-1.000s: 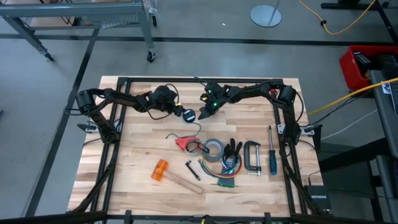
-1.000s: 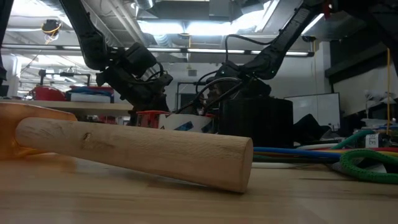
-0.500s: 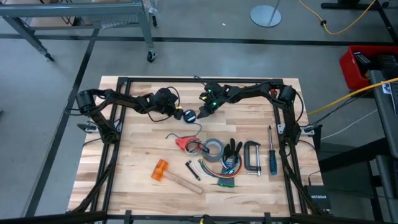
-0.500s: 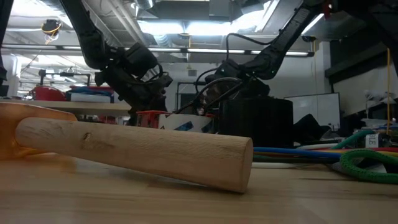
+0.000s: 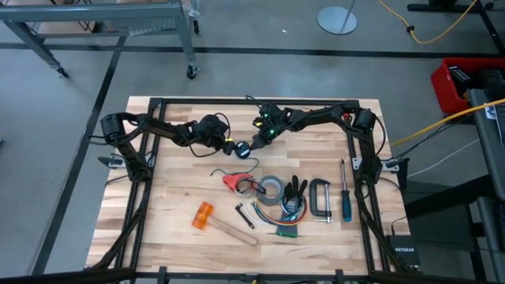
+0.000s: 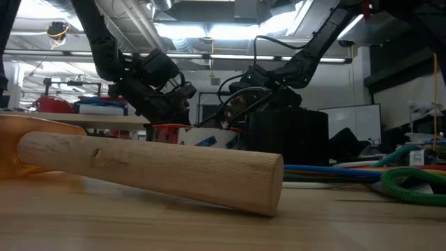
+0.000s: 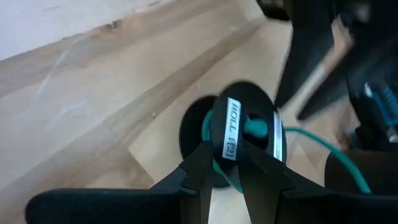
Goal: Coil cords
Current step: Coil the green cable wire on the black spool
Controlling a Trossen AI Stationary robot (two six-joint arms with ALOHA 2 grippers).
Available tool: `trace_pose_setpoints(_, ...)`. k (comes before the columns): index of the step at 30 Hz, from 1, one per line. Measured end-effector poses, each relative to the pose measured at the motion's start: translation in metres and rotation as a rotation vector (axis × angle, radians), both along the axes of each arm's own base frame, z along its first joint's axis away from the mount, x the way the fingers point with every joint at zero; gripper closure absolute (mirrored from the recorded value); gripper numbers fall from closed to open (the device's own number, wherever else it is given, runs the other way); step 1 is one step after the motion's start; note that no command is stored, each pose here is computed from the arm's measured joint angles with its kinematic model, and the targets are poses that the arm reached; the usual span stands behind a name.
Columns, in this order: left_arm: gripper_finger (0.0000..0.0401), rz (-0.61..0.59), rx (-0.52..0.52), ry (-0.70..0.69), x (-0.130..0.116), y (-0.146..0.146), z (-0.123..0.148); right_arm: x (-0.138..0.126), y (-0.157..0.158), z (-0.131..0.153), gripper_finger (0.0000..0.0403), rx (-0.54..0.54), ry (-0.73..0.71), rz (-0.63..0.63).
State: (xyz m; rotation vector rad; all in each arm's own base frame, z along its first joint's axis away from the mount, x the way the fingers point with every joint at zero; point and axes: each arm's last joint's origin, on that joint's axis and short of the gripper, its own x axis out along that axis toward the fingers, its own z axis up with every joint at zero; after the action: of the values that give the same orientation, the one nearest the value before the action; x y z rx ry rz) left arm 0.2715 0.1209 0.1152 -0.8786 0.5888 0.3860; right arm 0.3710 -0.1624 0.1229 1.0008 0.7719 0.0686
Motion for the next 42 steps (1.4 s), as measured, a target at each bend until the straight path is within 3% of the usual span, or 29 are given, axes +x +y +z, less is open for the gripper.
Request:
trace_pose_setpoints(7,0.0337,-0.004,0.025,-0.056,0.004,0.002,0.002,0.005,0.009,0.001,0.0322,-0.014,-0.010,0.023)
trace_pose_setpoints(13,0.0388,-0.066,0.048,-0.051,0.004,0.001,0.001,0.005,0.008,0.001,0.0322,-0.016,-0.010,0.019)
trace_pose_setpoints(18,0.0397,-0.091,0.062,-0.048,0.003,0.000,0.001,0.007,0.007,0.003,0.0322,-0.032,-0.052,0.022)
trace_pose_setpoints(23,0.0401,-0.093,0.062,-0.044,0.003,0.000,0.001,0.006,0.001,0.009,0.0322,0.033,-0.141,0.096)
trace_pose_setpoints(35,0.0398,-0.139,0.014,-0.056,0.002,0.000,0.000,-0.003,-0.011,0.007,0.0322,0.092,-0.128,0.097)
trace_pose_setpoints(42,0.0353,-0.119,0.002,-0.037,-0.002,0.004,-0.002,-0.005,-0.010,0.004,0.0322,0.097,-0.082,0.078)
